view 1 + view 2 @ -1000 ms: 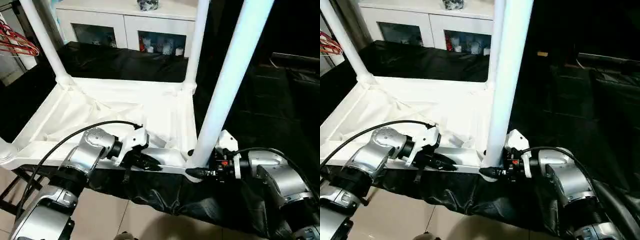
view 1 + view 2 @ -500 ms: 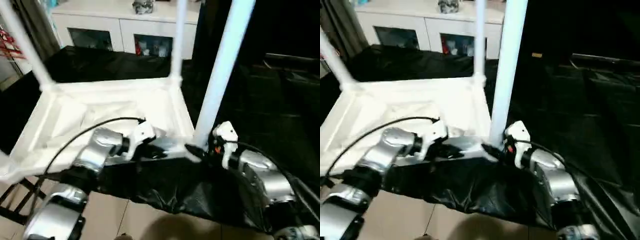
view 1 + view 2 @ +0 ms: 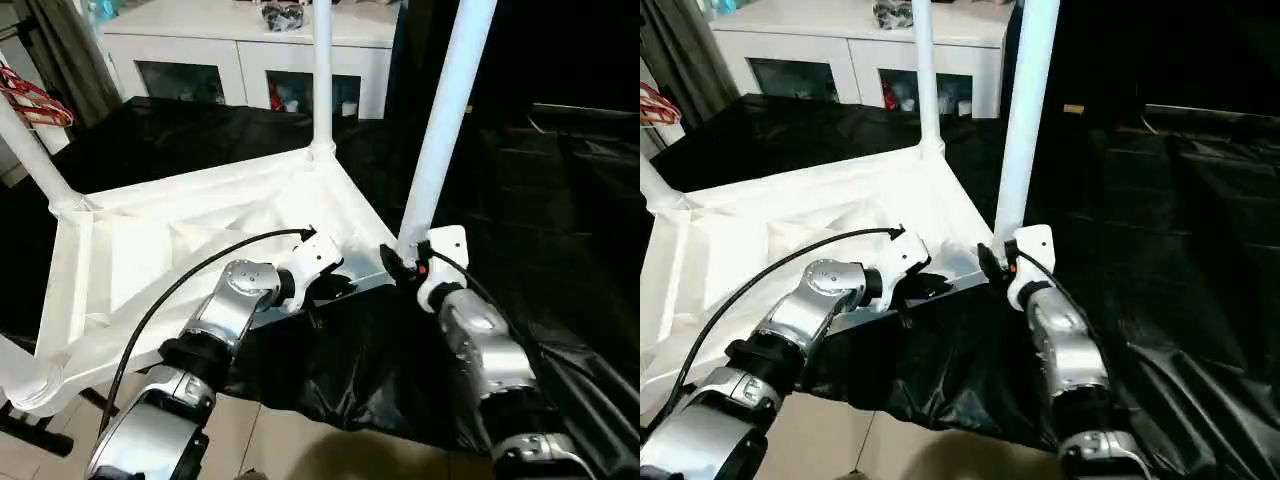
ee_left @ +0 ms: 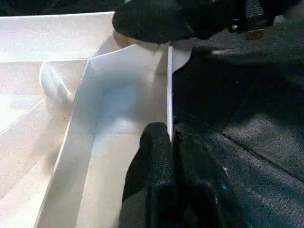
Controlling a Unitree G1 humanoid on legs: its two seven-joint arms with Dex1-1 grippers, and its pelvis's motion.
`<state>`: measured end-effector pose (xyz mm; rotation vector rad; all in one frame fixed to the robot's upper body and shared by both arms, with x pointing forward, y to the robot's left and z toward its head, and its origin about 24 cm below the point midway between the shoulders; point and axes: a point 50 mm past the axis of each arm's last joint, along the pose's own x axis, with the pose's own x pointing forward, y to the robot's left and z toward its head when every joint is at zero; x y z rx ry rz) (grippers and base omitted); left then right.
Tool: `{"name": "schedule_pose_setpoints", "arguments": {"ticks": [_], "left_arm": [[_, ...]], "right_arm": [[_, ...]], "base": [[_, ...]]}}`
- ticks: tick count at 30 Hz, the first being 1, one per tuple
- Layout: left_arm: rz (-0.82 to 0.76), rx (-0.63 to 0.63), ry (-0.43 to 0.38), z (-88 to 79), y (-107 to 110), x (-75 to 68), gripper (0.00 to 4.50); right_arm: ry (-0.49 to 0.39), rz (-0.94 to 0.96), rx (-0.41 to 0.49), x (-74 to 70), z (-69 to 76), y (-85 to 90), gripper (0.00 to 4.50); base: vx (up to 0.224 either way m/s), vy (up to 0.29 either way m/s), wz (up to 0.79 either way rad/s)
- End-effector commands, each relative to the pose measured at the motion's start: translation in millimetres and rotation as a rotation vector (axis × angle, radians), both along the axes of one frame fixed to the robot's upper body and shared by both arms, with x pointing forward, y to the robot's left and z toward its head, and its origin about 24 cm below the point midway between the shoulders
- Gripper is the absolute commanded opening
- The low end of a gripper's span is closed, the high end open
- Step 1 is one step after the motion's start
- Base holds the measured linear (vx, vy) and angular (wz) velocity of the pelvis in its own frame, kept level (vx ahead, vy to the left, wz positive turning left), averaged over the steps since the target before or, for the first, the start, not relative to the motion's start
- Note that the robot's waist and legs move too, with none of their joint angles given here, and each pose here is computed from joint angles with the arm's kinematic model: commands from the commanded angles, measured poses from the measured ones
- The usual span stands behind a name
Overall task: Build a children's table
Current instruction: Rotate leg to tighten
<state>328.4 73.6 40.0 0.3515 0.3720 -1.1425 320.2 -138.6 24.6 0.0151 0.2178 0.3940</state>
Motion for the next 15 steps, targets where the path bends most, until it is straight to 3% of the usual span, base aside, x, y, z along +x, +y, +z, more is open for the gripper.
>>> {"name": "schedule_pose_setpoints", "arguments": {"ticks": [1,4,7,15], "left_arm": [[-0.144,-0.07,-0.075,16.2,-18.4,-6.5,0.0],[-0.203,-0.04,-0.079,15.4,-6.7,-9.2,0.0],[-0.267,-0.022,-0.06,15.7,10.0,-12.4,0.0],[-0.358,0.004,-0.021,22.5,32.5,-15.1,0.0]], "right_arm": [[0.023,0.348,0.002,-14.2,-2.6,33.7,3.74],[0.012,0.479,-0.044,-19.3,0.2,25.4,3.74],[0.036,0.662,-0.049,-29.0,4.3,14.8,3.74],[0.106,0.937,-0.056,-45.0,10.3,1.2,3.74]], "base": [[0.0,0.0,0.0],[0.0,0.0,0.0],[0.0,0.0,0.0],[0.0,0.0,0.0]]}}
